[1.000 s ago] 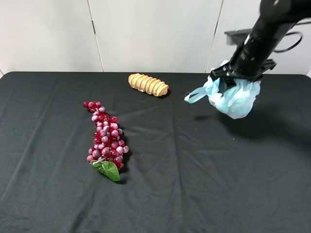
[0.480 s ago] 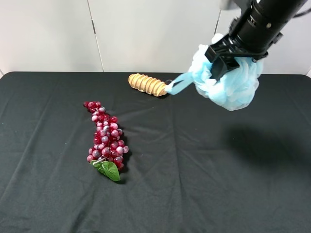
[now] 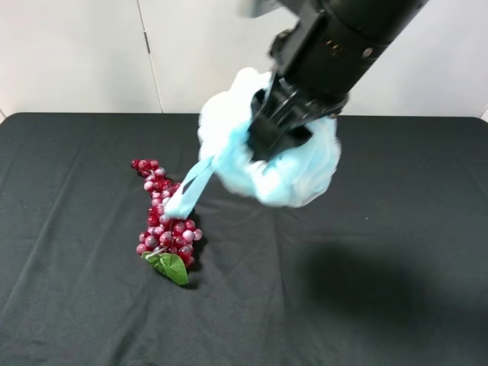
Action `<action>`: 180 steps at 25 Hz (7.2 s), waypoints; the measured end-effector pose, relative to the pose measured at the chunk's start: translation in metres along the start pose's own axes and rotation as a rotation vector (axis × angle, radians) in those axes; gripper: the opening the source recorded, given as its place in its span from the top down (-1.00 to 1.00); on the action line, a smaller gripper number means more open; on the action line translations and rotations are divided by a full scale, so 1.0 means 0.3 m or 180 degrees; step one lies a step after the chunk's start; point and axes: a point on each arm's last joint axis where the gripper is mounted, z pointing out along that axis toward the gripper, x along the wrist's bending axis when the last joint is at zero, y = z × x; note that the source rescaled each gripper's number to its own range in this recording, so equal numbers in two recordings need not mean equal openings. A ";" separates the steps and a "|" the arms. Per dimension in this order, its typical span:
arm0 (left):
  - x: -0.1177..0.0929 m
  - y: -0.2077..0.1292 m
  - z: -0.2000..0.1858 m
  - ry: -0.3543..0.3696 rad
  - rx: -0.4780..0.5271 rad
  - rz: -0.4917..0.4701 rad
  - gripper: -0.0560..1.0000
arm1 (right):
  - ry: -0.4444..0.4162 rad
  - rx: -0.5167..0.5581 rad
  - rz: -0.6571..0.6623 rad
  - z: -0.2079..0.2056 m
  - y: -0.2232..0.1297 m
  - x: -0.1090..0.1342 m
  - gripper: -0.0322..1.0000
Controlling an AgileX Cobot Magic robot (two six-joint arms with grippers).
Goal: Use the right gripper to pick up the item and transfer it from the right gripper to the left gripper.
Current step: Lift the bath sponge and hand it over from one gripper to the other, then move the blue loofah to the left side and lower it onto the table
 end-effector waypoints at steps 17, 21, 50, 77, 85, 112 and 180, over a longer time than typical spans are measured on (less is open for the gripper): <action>0.000 0.002 0.000 0.0000 -0.0021 0.0000 -0.95 | 0.0735 -0.0372 -0.0394 0.002 0.047 0.153 0.77; 0.000 0.002 0.000 0.0000 -0.0021 0.0000 -0.95 | 0.0740 -0.0375 -0.0400 0.002 0.047 0.153 0.82; -0.248 0.419 0.304 -0.1473 0.0008 0.2218 -0.95 | 0.0524 -0.0962 0.0657 -0.095 0.132 0.055 0.87; -0.571 0.456 0.453 -0.2045 -0.1009 0.2401 0.21 | 0.0507 -0.0998 0.0729 -0.107 0.133 0.043 0.94; -0.570 0.453 0.454 -0.2045 -0.1005 0.2396 0.29 | 0.0509 -0.0990 0.0745 -0.107 0.132 0.043 0.94; -0.577 0.462 0.448 -0.2052 -0.1128 0.2365 0.66 | 0.0458 -0.0511 0.0465 -0.233 0.108 0.069 -1.00; -0.577 0.463 0.447 -0.2060 -0.1099 0.2349 0.83 | -0.0826 -0.1451 0.0821 -0.258 -0.913 0.215 -1.00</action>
